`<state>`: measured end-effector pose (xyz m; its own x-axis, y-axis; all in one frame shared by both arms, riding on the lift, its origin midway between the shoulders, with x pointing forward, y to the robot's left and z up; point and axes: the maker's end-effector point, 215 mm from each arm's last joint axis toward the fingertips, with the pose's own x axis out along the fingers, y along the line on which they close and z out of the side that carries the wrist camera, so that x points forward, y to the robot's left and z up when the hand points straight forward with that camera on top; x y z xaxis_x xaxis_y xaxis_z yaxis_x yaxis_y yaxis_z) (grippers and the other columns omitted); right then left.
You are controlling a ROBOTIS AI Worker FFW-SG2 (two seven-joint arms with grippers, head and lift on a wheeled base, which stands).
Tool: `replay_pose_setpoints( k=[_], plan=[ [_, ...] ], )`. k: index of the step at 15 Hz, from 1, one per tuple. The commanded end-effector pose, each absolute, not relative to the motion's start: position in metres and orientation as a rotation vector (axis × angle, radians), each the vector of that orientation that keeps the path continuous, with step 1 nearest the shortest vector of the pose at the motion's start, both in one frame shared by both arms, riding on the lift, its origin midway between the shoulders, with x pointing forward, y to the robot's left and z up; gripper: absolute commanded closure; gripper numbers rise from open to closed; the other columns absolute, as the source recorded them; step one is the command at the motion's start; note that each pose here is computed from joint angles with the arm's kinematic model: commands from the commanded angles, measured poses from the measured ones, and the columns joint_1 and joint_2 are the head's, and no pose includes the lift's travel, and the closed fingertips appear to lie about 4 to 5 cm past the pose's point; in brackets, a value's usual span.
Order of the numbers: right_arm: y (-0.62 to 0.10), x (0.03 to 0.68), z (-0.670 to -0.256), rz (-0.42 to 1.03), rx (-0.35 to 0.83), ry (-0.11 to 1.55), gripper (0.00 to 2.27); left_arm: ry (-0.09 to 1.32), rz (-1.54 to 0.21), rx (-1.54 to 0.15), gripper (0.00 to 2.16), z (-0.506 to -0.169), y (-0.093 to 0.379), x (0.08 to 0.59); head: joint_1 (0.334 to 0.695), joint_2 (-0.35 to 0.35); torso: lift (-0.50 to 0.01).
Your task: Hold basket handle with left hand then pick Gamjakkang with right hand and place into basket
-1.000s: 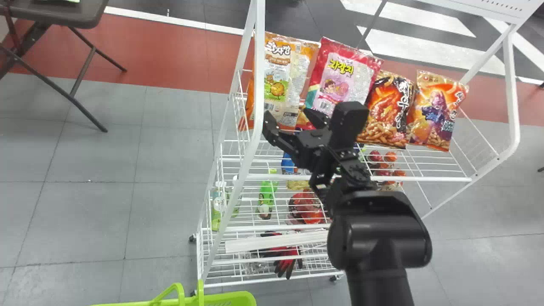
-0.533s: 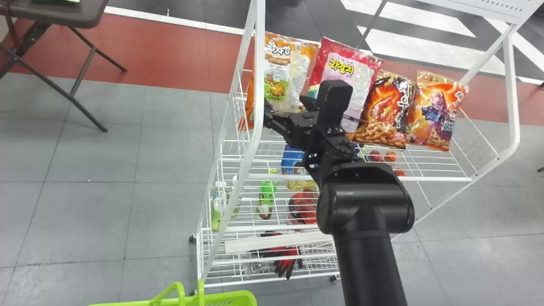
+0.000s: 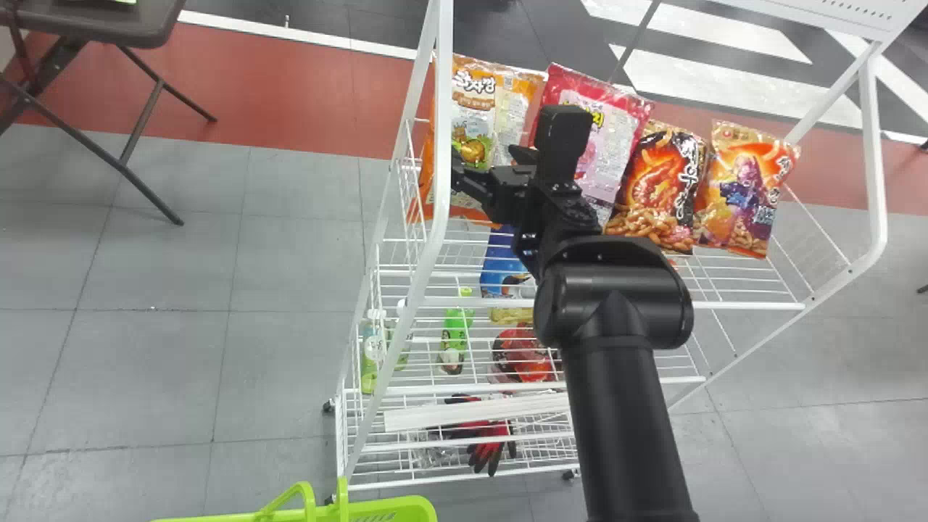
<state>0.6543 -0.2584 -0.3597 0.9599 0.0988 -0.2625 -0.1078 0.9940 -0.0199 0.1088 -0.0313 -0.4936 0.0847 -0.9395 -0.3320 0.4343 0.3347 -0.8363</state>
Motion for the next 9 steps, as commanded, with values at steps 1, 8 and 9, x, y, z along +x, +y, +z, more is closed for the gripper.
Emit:
replay_pose_setpoints(
  k=[1,8,9],
  plan=[
    [-0.261,0.662,-0.371,0.102,-0.028,0.290,0.15,1.013,-1.131,-0.629,2.15,-0.494,-0.031,0.109,0.695,-0.350,-0.018],
    [-0.245,0.648,-0.356,0.183,-0.067,0.195,2.25,1.023,-1.128,-0.630,2.15,-0.495,-0.030,0.108,0.695,-0.350,-0.018],
    [-0.245,0.645,-0.351,0.178,-0.072,0.183,2.25,1.023,-1.128,-0.630,2.15,-0.495,-0.030,0.108,0.695,-0.350,-0.018]
  ],
)
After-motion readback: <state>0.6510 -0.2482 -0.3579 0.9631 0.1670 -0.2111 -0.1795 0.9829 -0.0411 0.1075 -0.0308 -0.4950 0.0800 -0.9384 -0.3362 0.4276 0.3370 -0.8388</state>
